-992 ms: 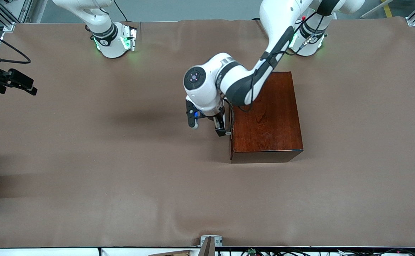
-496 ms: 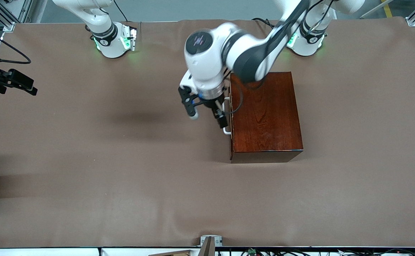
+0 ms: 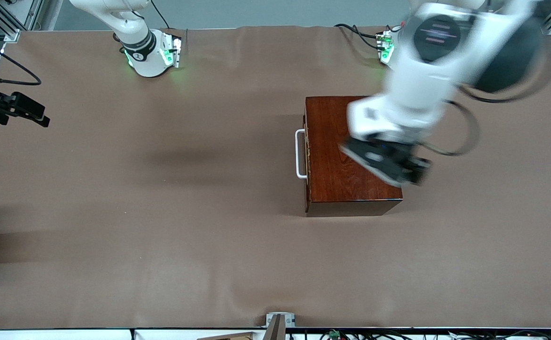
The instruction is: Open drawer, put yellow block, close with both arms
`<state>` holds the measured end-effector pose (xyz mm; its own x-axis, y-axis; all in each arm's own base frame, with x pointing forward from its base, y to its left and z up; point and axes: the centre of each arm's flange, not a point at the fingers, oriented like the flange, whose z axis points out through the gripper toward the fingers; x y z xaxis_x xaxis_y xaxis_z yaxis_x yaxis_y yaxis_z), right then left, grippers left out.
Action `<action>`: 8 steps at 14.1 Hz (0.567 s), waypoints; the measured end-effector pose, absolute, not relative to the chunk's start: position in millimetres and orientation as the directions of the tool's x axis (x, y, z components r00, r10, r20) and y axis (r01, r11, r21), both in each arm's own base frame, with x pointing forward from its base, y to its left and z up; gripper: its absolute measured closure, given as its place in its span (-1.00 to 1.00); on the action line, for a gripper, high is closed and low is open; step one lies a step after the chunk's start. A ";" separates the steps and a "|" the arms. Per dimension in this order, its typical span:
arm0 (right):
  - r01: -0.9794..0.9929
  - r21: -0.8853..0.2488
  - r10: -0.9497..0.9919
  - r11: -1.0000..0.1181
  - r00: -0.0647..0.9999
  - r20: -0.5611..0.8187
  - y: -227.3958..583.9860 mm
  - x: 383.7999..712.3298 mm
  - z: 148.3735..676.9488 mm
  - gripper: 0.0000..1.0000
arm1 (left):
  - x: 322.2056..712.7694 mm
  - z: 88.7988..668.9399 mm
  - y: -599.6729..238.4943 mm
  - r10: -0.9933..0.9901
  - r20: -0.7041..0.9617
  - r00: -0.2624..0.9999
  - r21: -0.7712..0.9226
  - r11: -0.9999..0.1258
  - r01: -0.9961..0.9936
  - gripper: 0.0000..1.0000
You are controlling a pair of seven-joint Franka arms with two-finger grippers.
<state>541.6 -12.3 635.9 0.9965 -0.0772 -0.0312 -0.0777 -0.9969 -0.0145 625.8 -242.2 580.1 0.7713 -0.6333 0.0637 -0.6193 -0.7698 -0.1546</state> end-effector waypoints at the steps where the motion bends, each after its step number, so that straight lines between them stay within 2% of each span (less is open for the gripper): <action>1: -0.077 -0.014 -0.077 -0.997 0.997 -0.031 -12.2 541.6 635.9 -1.00 | 633.2 586.6 -211.5 -0.596 0.069 0.800 -0.151 -0.799 -0.582 -1.00; 4: -0.078 -0.014 -0.077 -0.997 0.997 -0.031 -12.2 541.7 635.9 -1.00 | 631.2 606.6 -155.5 -0.512 0.057 0.857 -0.116 -0.856 -0.504 -1.00; 8: -0.077 -0.014 -0.077 -0.997 0.997 -0.031 -12.1 541.7 635.9 -1.00 | 609.8 621.1 -125.3 -0.319 0.015 0.947 -0.099 -0.943 -0.317 -1.00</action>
